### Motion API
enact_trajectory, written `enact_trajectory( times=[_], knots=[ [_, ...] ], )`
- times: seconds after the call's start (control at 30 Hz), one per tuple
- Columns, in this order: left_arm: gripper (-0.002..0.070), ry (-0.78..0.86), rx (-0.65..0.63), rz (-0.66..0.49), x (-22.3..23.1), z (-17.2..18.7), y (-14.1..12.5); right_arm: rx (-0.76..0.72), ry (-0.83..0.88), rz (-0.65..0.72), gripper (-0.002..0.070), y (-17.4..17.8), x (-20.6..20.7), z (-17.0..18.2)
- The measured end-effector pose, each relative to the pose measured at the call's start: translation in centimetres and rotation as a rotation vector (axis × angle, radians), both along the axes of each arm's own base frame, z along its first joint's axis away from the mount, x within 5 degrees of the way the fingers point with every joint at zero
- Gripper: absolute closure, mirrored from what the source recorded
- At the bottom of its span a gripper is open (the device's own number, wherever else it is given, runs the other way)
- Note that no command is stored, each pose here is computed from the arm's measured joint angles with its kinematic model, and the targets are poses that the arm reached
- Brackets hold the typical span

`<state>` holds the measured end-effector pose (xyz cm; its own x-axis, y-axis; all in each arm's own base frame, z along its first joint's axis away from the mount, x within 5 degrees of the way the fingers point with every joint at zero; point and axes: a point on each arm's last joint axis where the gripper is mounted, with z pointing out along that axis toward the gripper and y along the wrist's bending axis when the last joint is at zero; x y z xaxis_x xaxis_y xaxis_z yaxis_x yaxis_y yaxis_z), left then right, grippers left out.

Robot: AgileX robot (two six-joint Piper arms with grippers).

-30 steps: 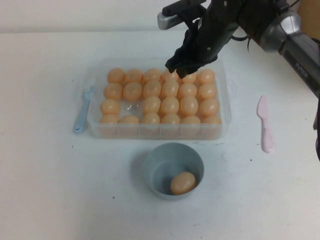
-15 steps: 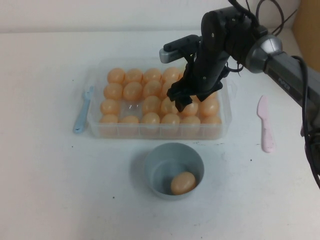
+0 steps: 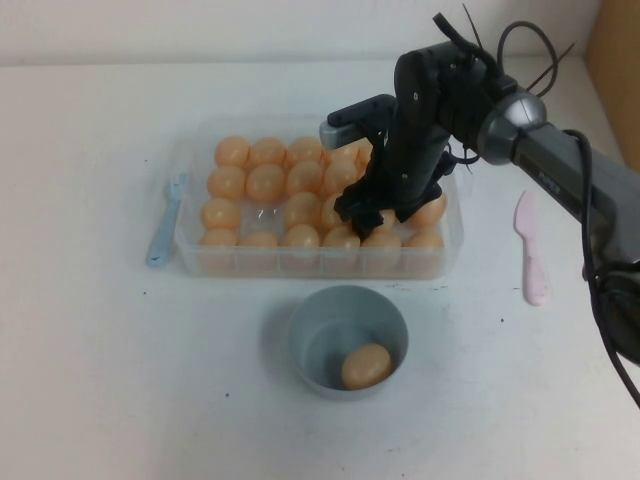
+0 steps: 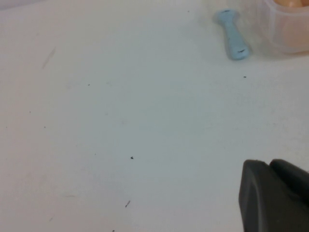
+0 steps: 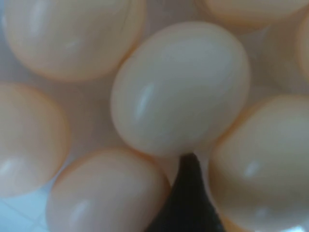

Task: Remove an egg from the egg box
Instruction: Pick up the egg from the plastic box, then place the egg in the bowl

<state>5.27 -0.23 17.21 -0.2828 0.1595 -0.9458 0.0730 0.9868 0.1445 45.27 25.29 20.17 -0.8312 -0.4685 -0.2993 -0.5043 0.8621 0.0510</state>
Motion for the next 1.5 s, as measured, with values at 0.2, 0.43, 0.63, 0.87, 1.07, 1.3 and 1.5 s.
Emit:
enact_trajectory(
  times=[0.2, 0.43, 0.63, 0.87, 1.07, 1.3, 1.5],
  knots=[
    [0.0678, 0.0, 0.0, 0.0, 0.0, 0.0, 0.0, -0.001, -0.004, -0.004, 0.0276, 0.0, 0.2, -0.4],
    [0.0678, 0.0, 0.0, 0.0, 0.0, 0.0, 0.0, 0.031, -0.06, -0.005, 0.0285, 0.2, 0.4, 2.1],
    [0.0678, 0.0, 0.0, 0.0, 0.0, 0.0, 0.0, 0.078, -0.187, 0.005, 0.0285, -0.1, -0.8, 8.3],
    [0.0678, 0.0, 0.0, 0.0, 0.0, 0.0, 0.0, 0.072, -0.233, 0.128, 0.0285, 1.8, -6.0, 12.9],
    [0.0678, 0.0, 0.0, 0.0, 0.0, 0.0, 0.0, -0.016, -0.082, 0.224, 0.0285, 2.8, -11.0, 10.1],
    [0.0678, 0.0, 0.0, 0.0, 0.0, 0.0, 0.0, -0.063, 0.076, 0.253, 0.0285, 2.0, -14.0, 6.3],
    [0.0678, 0.0, 0.0, 0.0, 0.0, 0.0, 0.0, 0.026, 0.076, 0.291, 0.0286, 2.7, -14.3, 5.1]
  ],
)
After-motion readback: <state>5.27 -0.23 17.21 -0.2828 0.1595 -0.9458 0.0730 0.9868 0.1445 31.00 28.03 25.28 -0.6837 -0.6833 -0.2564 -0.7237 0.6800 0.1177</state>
